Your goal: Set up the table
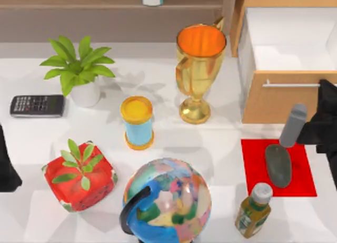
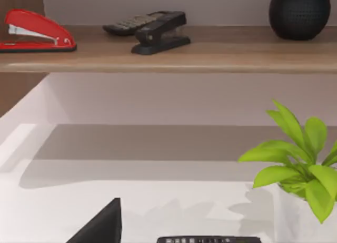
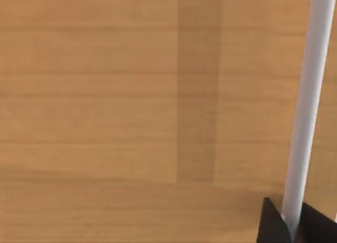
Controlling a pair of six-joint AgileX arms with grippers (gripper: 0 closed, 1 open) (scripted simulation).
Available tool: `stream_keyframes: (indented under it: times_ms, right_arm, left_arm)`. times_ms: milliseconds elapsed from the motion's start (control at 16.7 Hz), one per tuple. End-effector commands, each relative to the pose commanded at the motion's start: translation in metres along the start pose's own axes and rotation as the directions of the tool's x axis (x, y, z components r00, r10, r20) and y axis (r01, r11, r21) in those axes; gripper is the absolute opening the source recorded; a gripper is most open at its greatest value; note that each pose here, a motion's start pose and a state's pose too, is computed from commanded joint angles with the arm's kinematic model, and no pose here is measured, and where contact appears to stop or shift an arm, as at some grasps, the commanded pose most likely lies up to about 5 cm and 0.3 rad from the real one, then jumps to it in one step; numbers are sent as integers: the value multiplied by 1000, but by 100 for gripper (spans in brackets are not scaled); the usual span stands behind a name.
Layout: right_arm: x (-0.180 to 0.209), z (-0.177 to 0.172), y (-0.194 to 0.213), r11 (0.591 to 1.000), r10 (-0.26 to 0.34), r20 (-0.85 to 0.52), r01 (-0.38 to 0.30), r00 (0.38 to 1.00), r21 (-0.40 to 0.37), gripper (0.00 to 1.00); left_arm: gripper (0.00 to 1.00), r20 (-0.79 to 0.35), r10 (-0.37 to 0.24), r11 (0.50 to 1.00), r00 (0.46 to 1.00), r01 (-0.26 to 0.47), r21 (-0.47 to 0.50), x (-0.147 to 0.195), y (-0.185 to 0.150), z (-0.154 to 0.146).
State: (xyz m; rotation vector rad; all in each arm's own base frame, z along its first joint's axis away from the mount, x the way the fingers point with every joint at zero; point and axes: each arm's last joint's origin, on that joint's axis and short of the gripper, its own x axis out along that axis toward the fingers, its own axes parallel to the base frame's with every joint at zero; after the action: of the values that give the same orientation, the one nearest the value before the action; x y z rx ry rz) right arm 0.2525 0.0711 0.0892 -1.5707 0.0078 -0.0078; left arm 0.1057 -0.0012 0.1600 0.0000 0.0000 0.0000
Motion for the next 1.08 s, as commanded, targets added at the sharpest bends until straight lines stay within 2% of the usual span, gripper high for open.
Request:
stream_keyframes:
  times_ms: [600, 1080]
  right_arm:
    - [4, 0, 1, 1000, 4, -3, -4, 1000, 1, 0]
    - [60, 0, 1, 1000, 5, 1, -5, 1000, 2, 0]
  left_arm:
    - [100, 0, 0, 1000, 1000, 0, 0, 0, 0, 0]
    - [100, 0, 0, 1000, 1000, 0, 0, 0, 0, 0]
